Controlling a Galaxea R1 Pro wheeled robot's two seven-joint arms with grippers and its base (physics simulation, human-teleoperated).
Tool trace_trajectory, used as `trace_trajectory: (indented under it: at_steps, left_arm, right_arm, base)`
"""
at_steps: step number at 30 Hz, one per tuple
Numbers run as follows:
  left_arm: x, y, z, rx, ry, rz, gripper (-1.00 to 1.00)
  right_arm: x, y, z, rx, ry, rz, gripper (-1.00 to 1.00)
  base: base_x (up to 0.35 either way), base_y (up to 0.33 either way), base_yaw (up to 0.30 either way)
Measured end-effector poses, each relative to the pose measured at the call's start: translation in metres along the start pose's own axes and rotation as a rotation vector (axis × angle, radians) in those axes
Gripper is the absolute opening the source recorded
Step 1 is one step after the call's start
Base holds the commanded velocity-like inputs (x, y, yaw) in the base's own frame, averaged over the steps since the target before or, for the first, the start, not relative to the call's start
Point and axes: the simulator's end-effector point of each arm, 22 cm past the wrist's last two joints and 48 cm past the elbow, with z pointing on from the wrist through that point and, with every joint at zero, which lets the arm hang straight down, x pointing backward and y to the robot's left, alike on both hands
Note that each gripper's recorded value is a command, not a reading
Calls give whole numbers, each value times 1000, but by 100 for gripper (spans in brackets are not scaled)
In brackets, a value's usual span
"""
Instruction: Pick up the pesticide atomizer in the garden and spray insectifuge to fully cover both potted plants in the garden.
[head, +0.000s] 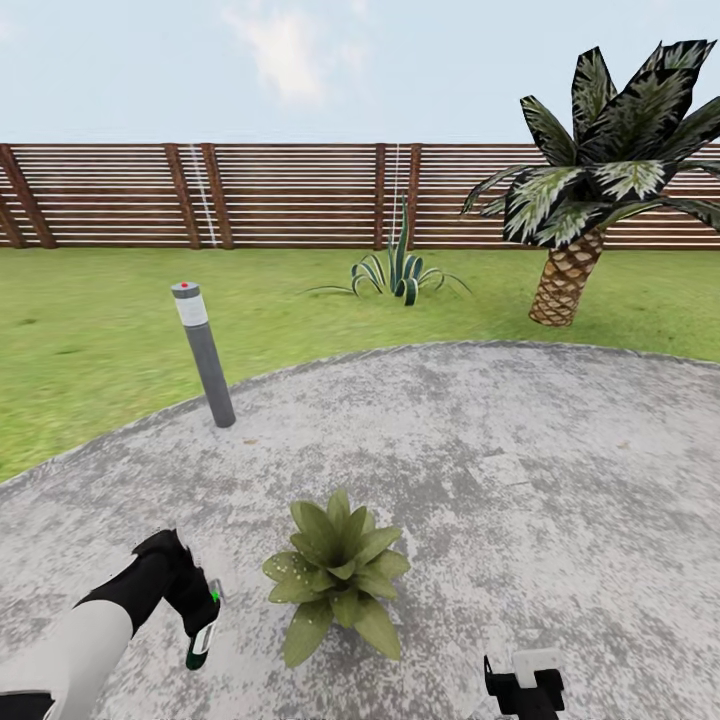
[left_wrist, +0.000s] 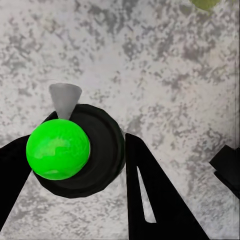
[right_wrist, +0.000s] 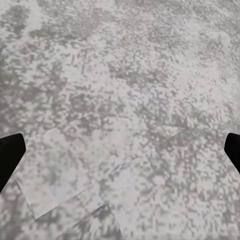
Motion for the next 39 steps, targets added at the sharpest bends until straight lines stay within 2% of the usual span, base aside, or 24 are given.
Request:
trace_trajectory:
  at_steps: [2,5,7,10,21,30,39]
  left_arm:
    - [9,-12,10,22,15,-2,-100]
    - [15,-18,16,36,25,-5,-100]
    - [15,-19,17,39,13,21,-100]
    - [18,-17,17,37,5,35,-100]
    - [54,10,4,0,29,-9,-100]
    - [31,2,7,8,-8,1,-100]
    - [34,0,15,11,2,-2,-100]
  right_arm:
    - [0,0,0,0,0,0,100]
    - [0,0,0,0,1,0,100]
    - [0,0,0,0,1,0,100]
    - [0,0,0,0,1,0,100]
    - [0,0,0,0,0,0,100]
    - [0,0,0,0,1,0,100]
    - [5,1,1,-1,7,-1,100]
  base:
    - [0,0,0]
    - [0,0,0]
    - [0,0,0]
    - [0,0,0]
    - [0,0,0]
    - [0,0,0]
    - [0,0,0]
